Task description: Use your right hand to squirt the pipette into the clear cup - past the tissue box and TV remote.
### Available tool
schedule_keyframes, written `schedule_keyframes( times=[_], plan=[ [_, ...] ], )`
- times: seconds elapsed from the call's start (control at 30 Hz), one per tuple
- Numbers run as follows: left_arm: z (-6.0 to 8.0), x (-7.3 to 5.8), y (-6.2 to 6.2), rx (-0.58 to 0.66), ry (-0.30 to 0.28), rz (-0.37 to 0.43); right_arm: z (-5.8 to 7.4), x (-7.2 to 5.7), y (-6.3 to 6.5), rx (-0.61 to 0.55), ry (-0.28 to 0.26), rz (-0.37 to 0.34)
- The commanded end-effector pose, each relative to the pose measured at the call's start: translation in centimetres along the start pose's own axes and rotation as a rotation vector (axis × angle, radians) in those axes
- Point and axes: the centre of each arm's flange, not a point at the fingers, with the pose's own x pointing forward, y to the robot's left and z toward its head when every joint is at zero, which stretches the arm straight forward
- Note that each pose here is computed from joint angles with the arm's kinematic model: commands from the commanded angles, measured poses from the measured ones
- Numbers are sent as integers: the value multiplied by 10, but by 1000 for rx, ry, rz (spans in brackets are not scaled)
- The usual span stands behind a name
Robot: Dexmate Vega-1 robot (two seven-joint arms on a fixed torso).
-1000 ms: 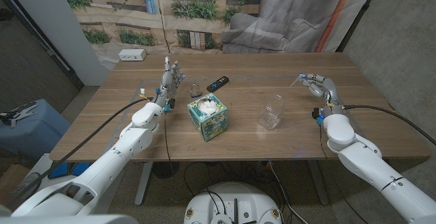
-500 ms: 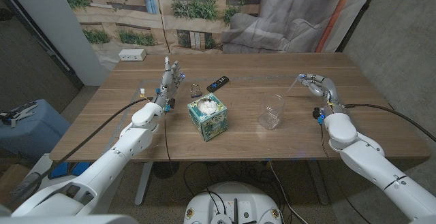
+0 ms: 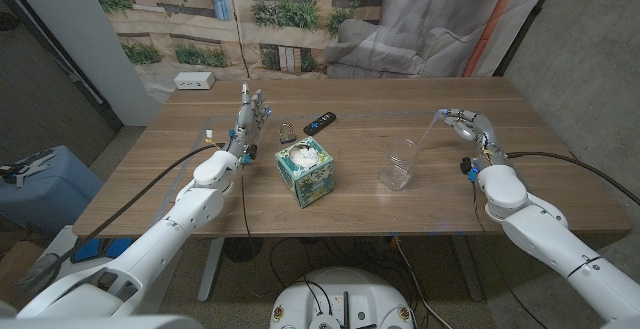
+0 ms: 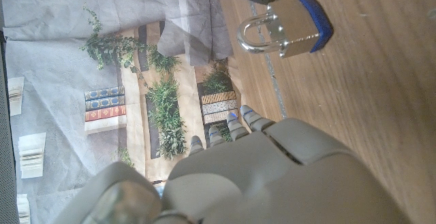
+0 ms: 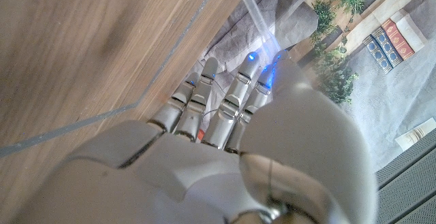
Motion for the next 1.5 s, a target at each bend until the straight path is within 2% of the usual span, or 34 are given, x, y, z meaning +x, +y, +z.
schedule_keyframes(
  times=[0.03,0.37,0.57,0.93,1.5],
  plan=[
    [0,0,0,0,0,0,1,1,-3,10,6,6],
    [0,0,0,0,0,0,1,-1,-4,11,3,-1],
    [0,0,0,0,0,0,10,5,-9,-22,-18,7],
    [0,0,0,0,0,0,26,15,-20,-131,-61,17],
    [0,0,0,0,0,0,43,21,-26,-339,-87,1]
  ],
)
